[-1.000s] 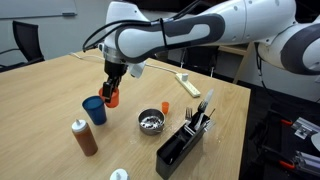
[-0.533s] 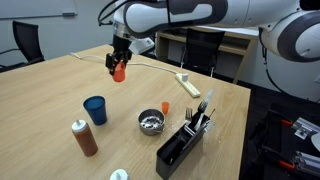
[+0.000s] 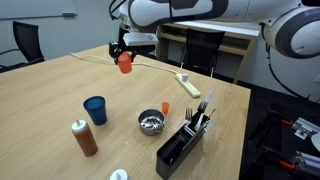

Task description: Move the cup to the right

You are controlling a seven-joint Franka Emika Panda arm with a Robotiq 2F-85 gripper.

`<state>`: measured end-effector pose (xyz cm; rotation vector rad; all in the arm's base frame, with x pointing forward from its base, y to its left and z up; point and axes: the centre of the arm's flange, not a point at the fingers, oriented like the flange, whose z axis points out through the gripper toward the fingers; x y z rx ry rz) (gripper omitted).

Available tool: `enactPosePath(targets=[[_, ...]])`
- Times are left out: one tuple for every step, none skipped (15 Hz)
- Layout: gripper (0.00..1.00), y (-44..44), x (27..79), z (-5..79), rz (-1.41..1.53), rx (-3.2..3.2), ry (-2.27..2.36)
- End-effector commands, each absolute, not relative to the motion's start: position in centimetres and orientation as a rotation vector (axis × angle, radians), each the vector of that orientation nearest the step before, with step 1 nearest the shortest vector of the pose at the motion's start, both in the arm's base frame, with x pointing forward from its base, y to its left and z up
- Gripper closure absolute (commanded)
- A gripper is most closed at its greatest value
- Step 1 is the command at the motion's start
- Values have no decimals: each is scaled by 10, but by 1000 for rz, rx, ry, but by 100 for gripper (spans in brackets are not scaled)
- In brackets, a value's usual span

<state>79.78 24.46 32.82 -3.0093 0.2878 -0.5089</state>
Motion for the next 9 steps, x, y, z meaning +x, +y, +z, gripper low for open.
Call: enactPosePath(targets=[[43,223,725,334,-430,-3023,547],[43,224,723,334,-396,-3014,608],[43,226,720,333,-356,-2999,653],[43,228,718,330,-320,-2989,689],[43,233,715,326,-284,-2974,707],[43,238,712,321,-250,-2960,715],[43,244,709,316,-226,-2943,719],[43,251,707,310,-220,-2921,717],[43,258,704,304,-200,-2908,722]])
